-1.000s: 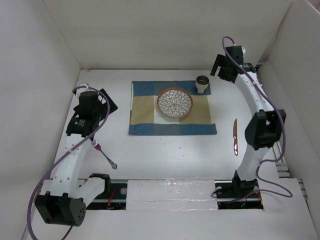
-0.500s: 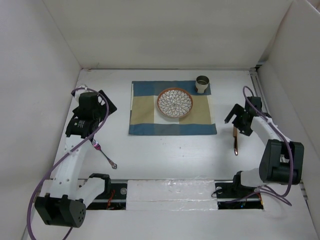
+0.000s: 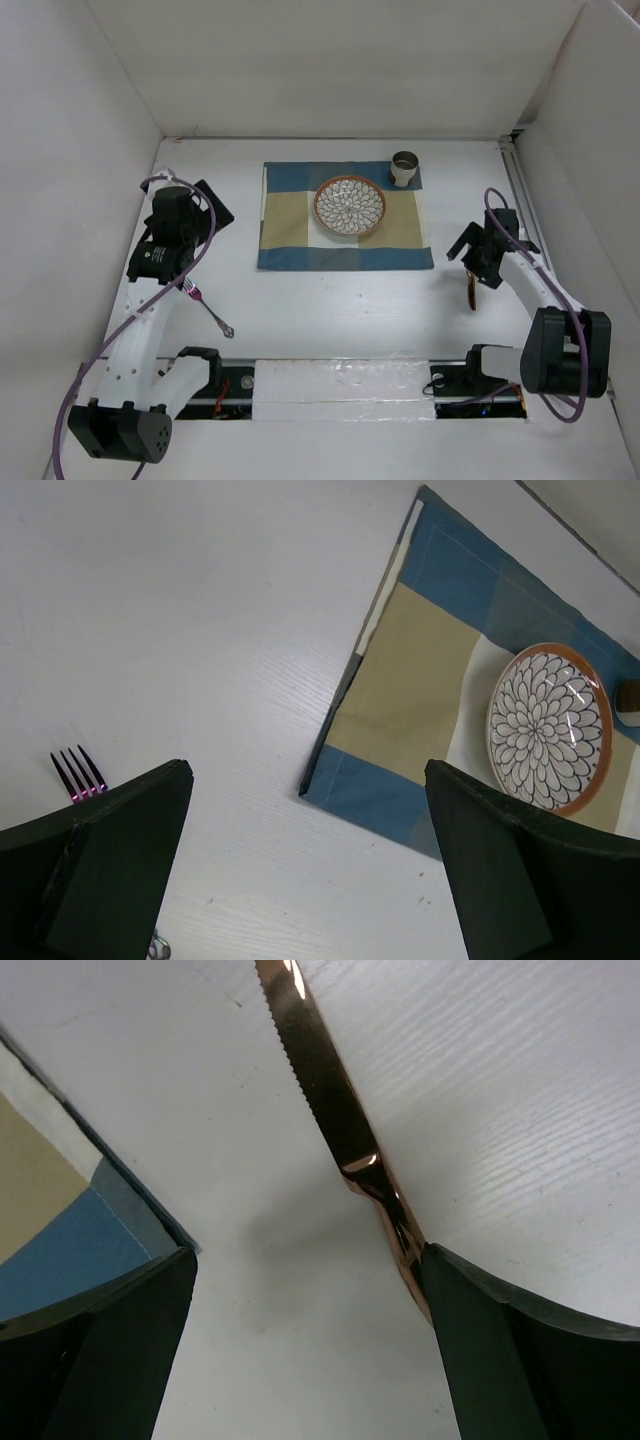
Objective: Set the dinner table for one person
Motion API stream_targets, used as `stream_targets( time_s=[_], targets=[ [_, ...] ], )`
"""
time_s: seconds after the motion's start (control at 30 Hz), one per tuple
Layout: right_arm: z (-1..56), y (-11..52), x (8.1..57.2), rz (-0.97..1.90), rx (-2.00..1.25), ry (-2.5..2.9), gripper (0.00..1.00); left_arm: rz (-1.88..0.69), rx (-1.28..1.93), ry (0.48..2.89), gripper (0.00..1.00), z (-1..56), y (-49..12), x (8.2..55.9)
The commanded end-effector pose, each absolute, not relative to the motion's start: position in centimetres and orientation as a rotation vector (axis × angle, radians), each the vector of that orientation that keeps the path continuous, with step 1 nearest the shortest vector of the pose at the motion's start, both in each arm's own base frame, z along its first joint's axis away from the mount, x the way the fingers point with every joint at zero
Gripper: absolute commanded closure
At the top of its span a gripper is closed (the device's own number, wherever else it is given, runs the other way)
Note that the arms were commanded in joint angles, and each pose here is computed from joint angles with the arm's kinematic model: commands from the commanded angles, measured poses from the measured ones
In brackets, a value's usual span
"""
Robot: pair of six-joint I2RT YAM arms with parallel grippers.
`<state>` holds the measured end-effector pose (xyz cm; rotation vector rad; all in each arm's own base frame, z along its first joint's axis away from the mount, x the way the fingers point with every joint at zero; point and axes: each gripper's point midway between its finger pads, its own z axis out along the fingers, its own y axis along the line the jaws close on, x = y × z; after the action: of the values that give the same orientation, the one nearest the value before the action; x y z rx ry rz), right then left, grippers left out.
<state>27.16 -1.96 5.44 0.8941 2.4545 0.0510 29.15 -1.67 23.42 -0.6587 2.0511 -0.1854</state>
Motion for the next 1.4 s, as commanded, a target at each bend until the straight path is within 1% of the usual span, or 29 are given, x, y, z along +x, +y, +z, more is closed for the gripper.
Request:
stream_targets(
  time_s=[0.0, 0.3, 0.43, 0.47, 0.53, 0.57, 0.63, 0.73, 0.93, 0.97, 1.1, 1.13, 1.2, 1.37],
  targets=[
    [6.3, -2.8, 27.6, -0.002, 0.972, 2.42, 0.0, -0.218, -0.606, 2.021, 0.0, 24.8, -2.1, 29.4],
    [2.5, -3.8, 26.9, -0.002, 1.069, 2.558, 0.0, -0.222, -0.593, 1.997, 0.0, 25.6, -2.1, 29.4],
    [2.2, -3.9, 27.2, -0.008, 1.044, 2.572, 0.01, -0.215, -0.597, 1.985, 0.0, 25.9, -1.9, 29.3],
    [2.3, -4.0, 27.5, -0.007, 1.029, 2.565, 0.03, -0.215, -0.597, 1.985, 0.0, 25.9, -1.9, 29.3],
    [1.9, -3.3, 27.5, 0.038, 1.025, 2.581, 0.1, -0.215, -0.597, 1.985, 0.0, 25.9, -1.9, 29.3],
    [1.9, -3.2, 27.5, 0.05, 1.007, 2.59, 0.12, -0.215, -0.597, 1.985, 0.0, 25.9, -1.9, 29.3],
    [1.6, -2.8, 27.1, 0.071, 1.012, 2.616, 0.12, -0.211, -0.598, 1.993, 0.0, 25.6, -1.9, 29.4],
    [1.8, -2.4, 27.0, 0.082, 0.99, 2.638, 0.17, -0.211, -0.598, 1.994, 0.0, 25.6, -1.9, 29.4],
    [0.8, -1.5, 26.6, 0.11, 0.972, 2.723, 0.32, -0.195, -0.608, 1.978, 0.0, 26.0, -1.6, 29.5],
    [0.8, -1.5, 26.6, 0.11, 0.972, 2.723, 0.36, -0.195, -0.608, 1.978, 0.0, 26.0, -1.6, 29.5],
    [0.8, -0.8, 26.6, 0.095, 0.934, 2.757, 0.36, -0.189, -0.599, 1.98, 0.0, 26.0, -1.5, 29.5],
    [0.7, -0.9, 26.8, 0.074, 0.924, 2.761, 0.38, -0.189, -0.599, 1.98, 0.0, 26.0, -1.5, 29.5],
    [0.7, -1.1, 26.4, -0.001, 0.908, 2.787, 0.38, -0.192, -0.597, 1.971, 0.0, 26.4, -1.5, 29.5],
    [0.8, -0.7, 26.4, 0.013, 0.894, 2.793, 0.38, -0.196, -0.596, 1.961, 0.0, 26.7, -1.5, 29.4]
  ],
)
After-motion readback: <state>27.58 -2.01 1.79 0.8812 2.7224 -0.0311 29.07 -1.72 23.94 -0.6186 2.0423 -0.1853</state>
